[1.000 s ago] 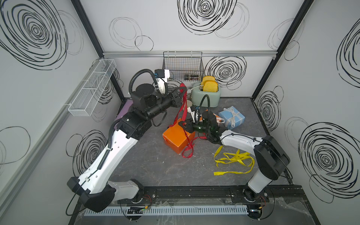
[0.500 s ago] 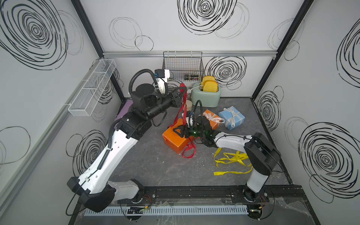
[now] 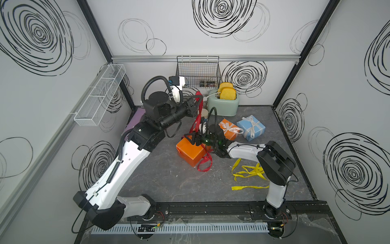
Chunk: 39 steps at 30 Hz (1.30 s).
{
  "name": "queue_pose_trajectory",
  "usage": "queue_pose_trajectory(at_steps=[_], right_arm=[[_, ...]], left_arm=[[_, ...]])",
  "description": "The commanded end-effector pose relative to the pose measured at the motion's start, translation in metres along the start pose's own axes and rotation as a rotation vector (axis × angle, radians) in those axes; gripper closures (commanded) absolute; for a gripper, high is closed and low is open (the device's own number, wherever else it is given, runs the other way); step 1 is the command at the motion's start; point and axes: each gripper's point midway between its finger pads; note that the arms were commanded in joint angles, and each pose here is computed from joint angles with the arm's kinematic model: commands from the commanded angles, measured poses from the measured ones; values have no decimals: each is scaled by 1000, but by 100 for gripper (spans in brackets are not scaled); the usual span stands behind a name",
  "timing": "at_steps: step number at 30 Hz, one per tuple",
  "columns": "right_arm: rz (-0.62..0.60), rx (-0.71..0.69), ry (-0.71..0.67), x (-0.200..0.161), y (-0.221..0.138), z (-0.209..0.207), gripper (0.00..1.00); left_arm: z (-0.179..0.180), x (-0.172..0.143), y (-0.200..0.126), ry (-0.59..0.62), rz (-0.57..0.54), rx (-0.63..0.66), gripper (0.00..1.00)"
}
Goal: Untie the ribbon bows on the gift boxes
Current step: Pull the ribbon from the gift box.
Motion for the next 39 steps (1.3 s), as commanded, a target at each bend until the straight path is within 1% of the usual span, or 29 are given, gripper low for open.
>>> queue_pose_trajectory(at_steps=[1,2,4,6,10,12,13,14,15,17,18,19,21,22,23,25,27,28,31,32,36,39], right_arm=[[-67,16,3,16,10,5,48],[-64,19,7,16,12,5,53],[-64,29,15,16,14,6,69],[-67,35,19,18,13,7,81],[-84,48,40,27,3,11,100],[-101,56,52,34,-5,14,100],[-105,57,63,38,-9,15,100],[-111,58,69,43,-12,17,100],[-114,60,76,48,-15,19,100],[-106,43,88,57,-18,20,100],[-97,26,96,62,-19,20,100],[-91,18,99,66,-20,21,100],[-91,17,101,77,-24,25,100],[-89,19,103,81,-26,26,100],[-86,22,103,86,-28,28,100],[-85,21,103,96,-30,31,100],[-84,8,101,107,-33,32,100],[-88,10,98,112,-35,34,100],[-119,21,65,133,-40,44,100],[-130,24,53,141,-43,47,100],[-154,13,3,167,-45,56,100],[-173,22,-14,187,-45,61,100]], left_arm=[[-7,10,-2,7,-50,-28,100],[-6,9,-2,8,-51,-24,100],[-3,10,-2,12,-55,-10,100],[1,11,-3,15,-63,6,100],[17,12,-9,8,-91,59,100],[28,11,-12,-8,-109,81,100],[34,10,-14,-19,-118,94,98],[40,9,-16,-27,-127,109,91],[50,4,-18,-38,-131,134,86],[67,-5,-23,-63,-144,176,85],[81,-15,-24,-83,-142,202,82],[91,-22,-27,-101,-143,221,77],[118,-42,-32,-149,-137,275,60],[130,-52,-35,-170,-131,299,58],[143,-63,-37,-198,-123,326,53],[164,-80,-41,-248,-112,367,41],[182,-96,-43,-279,-95,405,26],[188,-101,-44,-287,-90,420,22],[203,-125,-42,-293,-53,435,15],[208,-133,-40,-301,-35,444,15],[224,-163,-34,-334,42,462,14],[225,-178,-31,-354,82,463,15]])
Point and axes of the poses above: each gripper's point midway between its finger pads, its own y axis out along the fingers, its own z axis along the line the jaws close on, x = y × z, and after that the axes turned 5 degrees about -y, right-handed
